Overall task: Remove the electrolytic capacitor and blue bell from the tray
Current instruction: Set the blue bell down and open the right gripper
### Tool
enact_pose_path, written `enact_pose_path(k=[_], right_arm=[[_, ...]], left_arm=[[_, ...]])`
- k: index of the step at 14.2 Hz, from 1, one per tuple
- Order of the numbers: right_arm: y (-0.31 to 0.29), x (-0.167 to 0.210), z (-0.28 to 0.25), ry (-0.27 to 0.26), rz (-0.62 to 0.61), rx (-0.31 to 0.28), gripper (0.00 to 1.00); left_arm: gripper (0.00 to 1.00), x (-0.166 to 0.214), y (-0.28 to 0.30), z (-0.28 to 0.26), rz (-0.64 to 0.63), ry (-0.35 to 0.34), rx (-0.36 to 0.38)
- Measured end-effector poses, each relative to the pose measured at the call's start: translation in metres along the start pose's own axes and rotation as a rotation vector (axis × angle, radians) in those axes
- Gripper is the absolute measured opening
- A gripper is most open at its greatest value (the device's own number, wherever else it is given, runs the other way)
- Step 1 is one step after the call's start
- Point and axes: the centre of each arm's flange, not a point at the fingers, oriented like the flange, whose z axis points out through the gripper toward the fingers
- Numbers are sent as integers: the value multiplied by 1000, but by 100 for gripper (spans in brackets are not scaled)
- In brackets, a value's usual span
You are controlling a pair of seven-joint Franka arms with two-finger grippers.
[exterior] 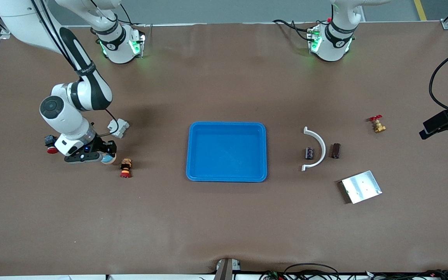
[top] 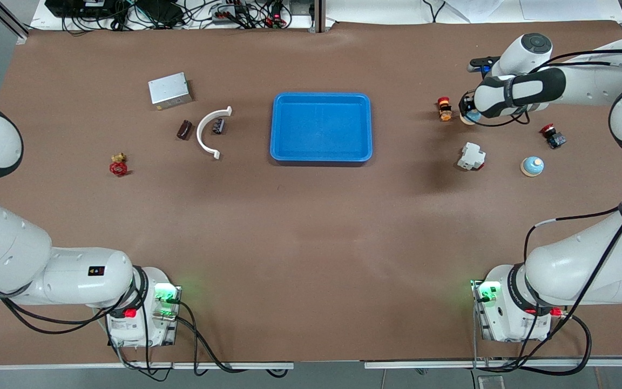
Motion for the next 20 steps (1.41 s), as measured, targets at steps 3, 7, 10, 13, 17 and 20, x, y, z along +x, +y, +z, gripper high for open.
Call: enact_pose_path(k=[3, 7, 10, 13, 17, 20], right_arm=[[3, -3, 14, -12, -11, 4, 63], [19, -5, 23, -26, -32, 4, 63], [20, -6, 27, -33, -36, 5, 63], [20, -7, 29, -38, -37, 7, 63], [20, -6, 30, -39, -36, 7, 63], [20, -6, 30, -40, -36, 7, 63]], left_arm=[[100, 1, 0, 2, 0, -4, 0], [100, 1, 0, 4, -1, -7, 1], [100, 1, 0, 4, -1, -7, 1], [100, 1, -1, 5, -1, -8, 1], [100, 1, -2, 4, -4, -7, 1], [100, 2, -4, 5, -6, -9, 2]])
